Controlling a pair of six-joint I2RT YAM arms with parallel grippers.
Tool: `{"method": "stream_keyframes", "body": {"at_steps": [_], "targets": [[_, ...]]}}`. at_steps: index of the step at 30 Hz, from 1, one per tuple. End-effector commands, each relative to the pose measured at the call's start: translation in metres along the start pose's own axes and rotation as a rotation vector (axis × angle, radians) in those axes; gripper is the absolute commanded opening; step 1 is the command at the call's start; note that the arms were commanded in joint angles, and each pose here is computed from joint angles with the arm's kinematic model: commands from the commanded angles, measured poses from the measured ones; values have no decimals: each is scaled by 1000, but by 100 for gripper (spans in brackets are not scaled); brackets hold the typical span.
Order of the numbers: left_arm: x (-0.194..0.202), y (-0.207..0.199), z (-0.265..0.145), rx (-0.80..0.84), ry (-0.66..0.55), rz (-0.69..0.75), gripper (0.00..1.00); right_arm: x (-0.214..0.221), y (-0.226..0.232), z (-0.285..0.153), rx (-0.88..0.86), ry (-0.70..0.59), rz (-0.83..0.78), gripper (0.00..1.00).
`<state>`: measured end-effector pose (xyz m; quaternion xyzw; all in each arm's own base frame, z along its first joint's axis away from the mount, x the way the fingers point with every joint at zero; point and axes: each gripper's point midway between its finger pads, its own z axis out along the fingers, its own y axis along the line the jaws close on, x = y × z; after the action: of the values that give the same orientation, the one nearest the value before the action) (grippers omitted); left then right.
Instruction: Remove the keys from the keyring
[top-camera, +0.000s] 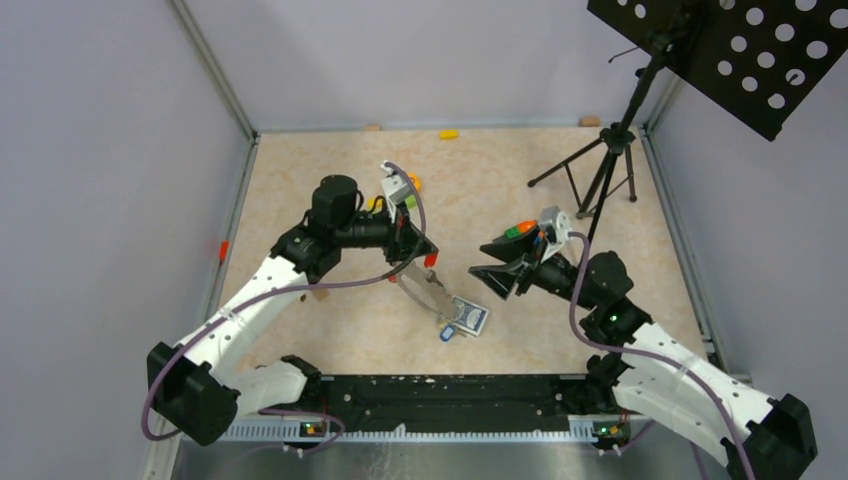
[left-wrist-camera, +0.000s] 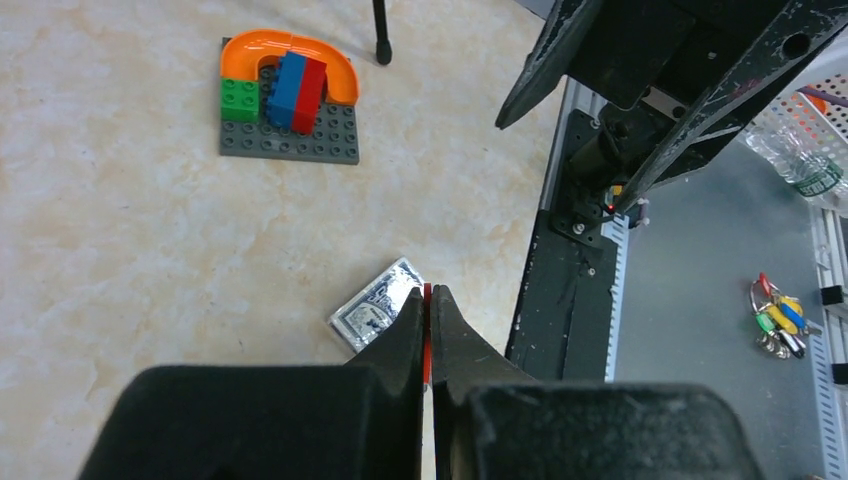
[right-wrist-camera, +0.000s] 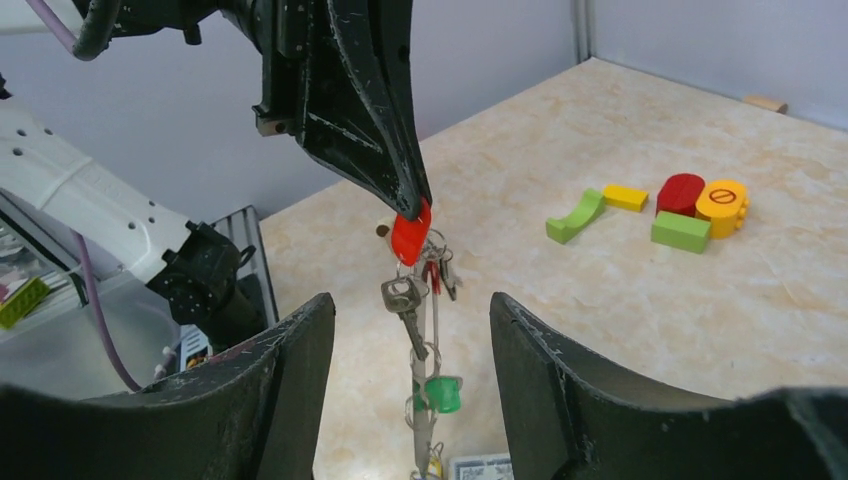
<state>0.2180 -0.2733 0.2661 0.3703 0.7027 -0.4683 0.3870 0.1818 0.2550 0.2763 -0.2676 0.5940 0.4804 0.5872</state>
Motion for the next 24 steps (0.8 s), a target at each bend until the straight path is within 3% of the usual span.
{"method": "stream_keyframes", "body": {"at_steps": [1,11,24], "targets": [[-31,-28,-6,80,-75,76,0,-40,26,15,-134,-111,-82,58],[-37,-39,-3,118,-76,86,0,-29,42,37,-276,-106,-114,58],[-39,-39,-1,105,-81,75,0,15,35,44,-248,-12,-134,57]]}}
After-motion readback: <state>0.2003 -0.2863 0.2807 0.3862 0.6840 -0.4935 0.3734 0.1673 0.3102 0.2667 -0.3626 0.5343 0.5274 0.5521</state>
